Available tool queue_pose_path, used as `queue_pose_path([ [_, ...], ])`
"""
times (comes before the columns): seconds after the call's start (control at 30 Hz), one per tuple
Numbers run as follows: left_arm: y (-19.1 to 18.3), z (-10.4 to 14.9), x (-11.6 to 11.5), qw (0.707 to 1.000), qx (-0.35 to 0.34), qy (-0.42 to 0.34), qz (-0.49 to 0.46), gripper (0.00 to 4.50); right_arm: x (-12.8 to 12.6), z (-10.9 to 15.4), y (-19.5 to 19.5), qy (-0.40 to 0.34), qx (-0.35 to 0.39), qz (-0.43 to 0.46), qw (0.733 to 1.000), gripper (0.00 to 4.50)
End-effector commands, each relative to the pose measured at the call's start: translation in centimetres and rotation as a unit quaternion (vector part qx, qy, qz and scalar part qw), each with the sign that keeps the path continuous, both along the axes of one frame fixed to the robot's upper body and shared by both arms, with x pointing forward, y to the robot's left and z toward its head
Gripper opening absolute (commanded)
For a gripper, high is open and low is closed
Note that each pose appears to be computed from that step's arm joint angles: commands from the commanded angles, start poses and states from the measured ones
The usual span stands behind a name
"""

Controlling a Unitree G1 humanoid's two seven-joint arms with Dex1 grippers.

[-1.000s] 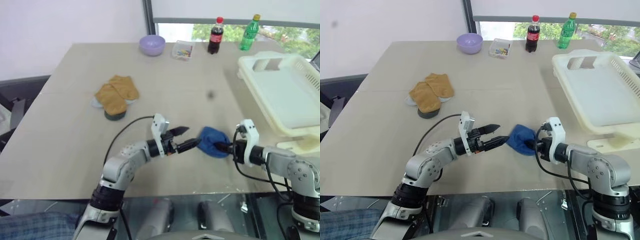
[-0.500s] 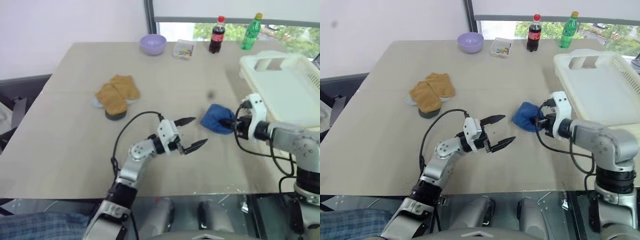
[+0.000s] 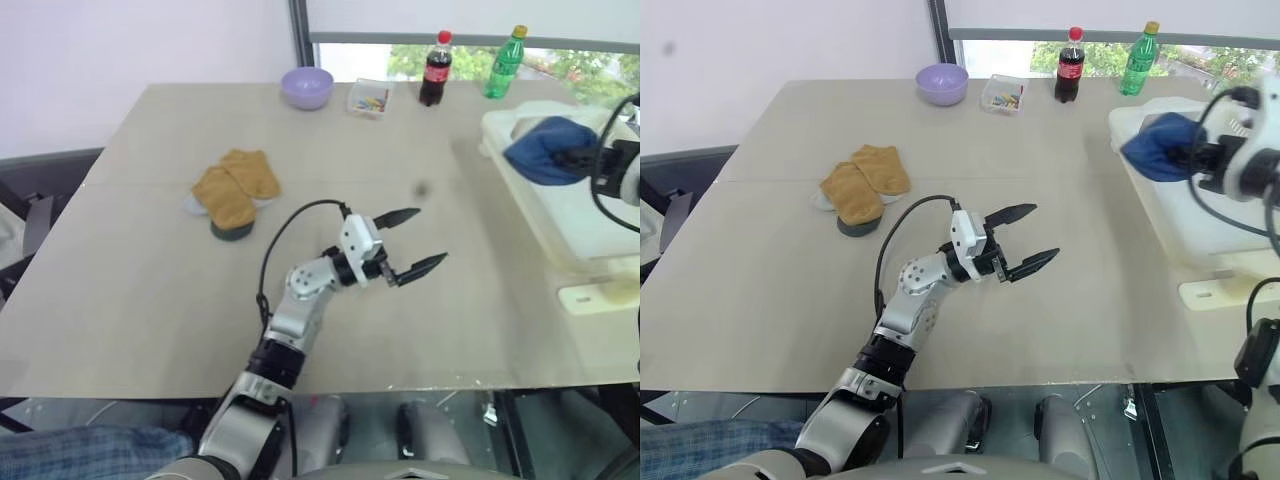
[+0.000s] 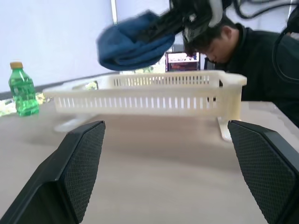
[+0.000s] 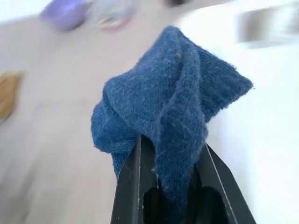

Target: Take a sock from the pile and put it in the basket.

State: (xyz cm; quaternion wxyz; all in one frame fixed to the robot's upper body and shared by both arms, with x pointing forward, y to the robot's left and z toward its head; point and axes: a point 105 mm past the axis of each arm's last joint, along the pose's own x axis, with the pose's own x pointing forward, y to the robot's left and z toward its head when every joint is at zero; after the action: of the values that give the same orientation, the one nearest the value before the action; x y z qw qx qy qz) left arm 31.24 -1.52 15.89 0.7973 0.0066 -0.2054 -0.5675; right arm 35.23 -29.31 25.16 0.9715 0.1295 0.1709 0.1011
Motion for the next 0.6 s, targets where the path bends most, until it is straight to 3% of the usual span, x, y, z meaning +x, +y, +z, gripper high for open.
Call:
queue_pose_path([
  [0.03, -0.7, 1.6, 0.0, 1.000, -0.025, -0.011, -0.012, 4.50, 0.5, 0.7, -3.4, -0.023, 0.039, -0.061, 0.997, 0.03],
  [0.13, -1.3, 2.2, 0.2, 0.999, -0.031, -0.013, -0.015, 4.50, 1.2, -1.3, -5.8, -0.001, 0.080, -0.118, 0.990, 0.03],
  [0.27, -1.7, 2.3, 0.1, 0.999, -0.033, -0.015, -0.017, 4.50, 1.2, -3.5, -7.5, 0.040, 0.069, -0.157, 0.984, 1.75],
  [0.43, -1.7, 2.0, 0.0, 0.999, -0.031, -0.011, -0.018, 4.50, 1.0, -3.3, -7.9, 0.038, 0.034, -0.156, 0.986, 3.74],
  [0.6, -1.2, 0.8, 0.2, 1.000, -0.019, 0.000, -0.008, 4.50, -0.3, -1.4, -8.0, 0.018, -0.060, -0.120, 0.991, 3.81],
])
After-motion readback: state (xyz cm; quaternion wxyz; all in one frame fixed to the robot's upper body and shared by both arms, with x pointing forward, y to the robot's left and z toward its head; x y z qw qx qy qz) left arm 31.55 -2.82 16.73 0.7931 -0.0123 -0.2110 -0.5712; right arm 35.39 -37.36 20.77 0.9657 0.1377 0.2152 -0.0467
